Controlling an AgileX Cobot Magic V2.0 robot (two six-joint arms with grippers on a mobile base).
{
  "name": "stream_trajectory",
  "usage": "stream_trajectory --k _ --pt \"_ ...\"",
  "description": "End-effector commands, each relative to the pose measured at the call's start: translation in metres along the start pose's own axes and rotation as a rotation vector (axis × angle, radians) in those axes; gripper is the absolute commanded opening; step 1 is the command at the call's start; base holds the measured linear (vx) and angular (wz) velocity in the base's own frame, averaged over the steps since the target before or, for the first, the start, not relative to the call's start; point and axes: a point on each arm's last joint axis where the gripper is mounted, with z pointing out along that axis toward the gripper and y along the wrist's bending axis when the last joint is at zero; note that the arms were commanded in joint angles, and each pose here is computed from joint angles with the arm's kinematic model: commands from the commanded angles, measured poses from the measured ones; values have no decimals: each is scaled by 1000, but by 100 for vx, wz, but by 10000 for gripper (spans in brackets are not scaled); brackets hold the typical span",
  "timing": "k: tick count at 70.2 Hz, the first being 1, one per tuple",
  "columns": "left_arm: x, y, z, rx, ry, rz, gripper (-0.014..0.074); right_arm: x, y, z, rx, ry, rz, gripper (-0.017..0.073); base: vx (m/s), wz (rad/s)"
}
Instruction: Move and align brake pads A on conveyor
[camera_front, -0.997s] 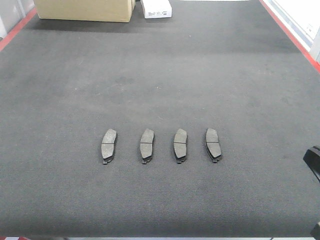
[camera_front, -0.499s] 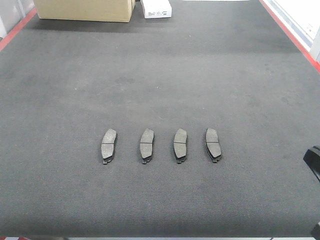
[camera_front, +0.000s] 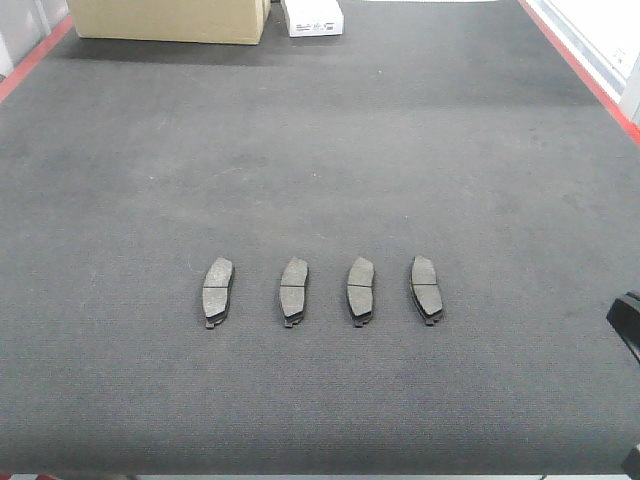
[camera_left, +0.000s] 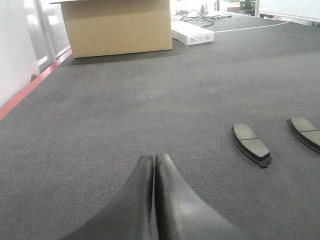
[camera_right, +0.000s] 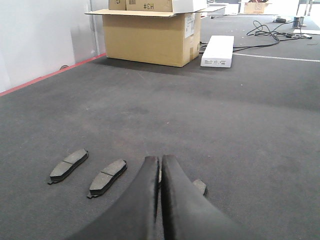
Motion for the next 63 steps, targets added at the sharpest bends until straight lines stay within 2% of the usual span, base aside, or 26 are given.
stream_trajectory --k 1,10,22,25,35,50,56,63 --pt "-14 1 -3 -9 -110 -11 -6 -15 0 -1 -3 -97 -15 -6 0 0" --pt "-14 1 -3 -9 -110 -11 -6 -15 0 -1 -3 -97 -15 -6 0 0" --pt "-14 1 -3 -9 -110 -11 -6 -4 -2 1 20 -108 -55 -6 0 0" --pt "-14 1 -3 -9 -110 -11 -6 2 -4 1 54 -113 -53 -6 0 0" --pt "-14 1 -3 -9 -110 -11 -6 28 -15 -10 196 -147 9 -6 0 0" --pt "-14 1 -3 -9 -110 -11 -6 71 -23 -30 425 -204 13 -6 0 0" --pt "-14 1 -3 -9 -110 -11 -6 88 -25 -30 462 -195 20 -6 0 0" --pt "-14 1 -3 -9 -108 -11 -6 102 -26 -27 463 -150 31 -6 0 0"
